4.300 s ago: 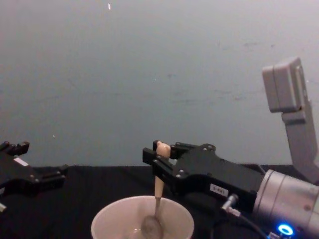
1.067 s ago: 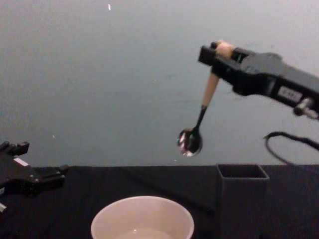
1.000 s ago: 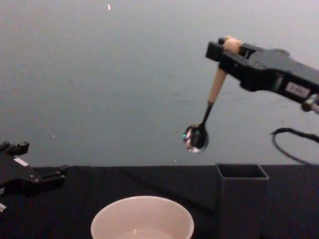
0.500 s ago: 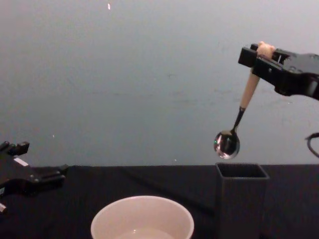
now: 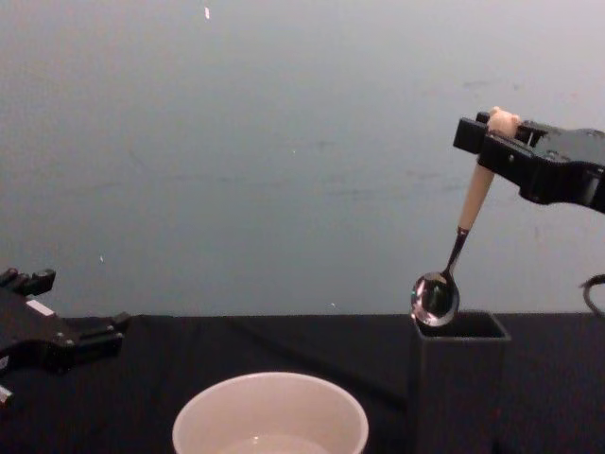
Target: Pick up the stirring spoon with one hand, stir inside the cup, then place it back in its original position.
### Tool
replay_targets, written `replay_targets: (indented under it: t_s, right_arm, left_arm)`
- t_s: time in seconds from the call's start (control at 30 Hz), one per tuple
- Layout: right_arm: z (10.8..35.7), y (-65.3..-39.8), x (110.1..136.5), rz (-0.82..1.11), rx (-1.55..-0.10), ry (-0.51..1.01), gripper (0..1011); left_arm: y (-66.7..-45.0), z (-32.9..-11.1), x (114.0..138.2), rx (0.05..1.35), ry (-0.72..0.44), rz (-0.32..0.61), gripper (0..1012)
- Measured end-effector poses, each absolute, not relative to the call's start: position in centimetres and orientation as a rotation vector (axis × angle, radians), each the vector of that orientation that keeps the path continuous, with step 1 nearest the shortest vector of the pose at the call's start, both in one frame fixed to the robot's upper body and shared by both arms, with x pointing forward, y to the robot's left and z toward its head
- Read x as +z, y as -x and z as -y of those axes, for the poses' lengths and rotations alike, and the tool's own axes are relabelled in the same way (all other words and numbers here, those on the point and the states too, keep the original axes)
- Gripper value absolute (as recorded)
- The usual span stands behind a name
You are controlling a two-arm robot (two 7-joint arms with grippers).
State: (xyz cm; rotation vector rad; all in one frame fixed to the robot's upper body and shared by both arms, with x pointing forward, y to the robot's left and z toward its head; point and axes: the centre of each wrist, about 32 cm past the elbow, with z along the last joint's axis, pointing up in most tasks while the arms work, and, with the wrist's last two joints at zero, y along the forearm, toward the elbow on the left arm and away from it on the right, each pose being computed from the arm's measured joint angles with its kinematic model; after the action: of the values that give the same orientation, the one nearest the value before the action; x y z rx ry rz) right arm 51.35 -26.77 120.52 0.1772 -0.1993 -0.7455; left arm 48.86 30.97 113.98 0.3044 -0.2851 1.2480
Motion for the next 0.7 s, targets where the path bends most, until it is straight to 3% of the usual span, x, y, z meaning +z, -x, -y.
replay_targets:
  t_s: [0.7]
  right_arm:
    - [26.89, -51.03, 120.58, 0.064, -0.796, -0.084, 213]
  left_arm:
    - [-48.86, -30.97, 113.98, 1.248, -0.304, 0.285, 1001]
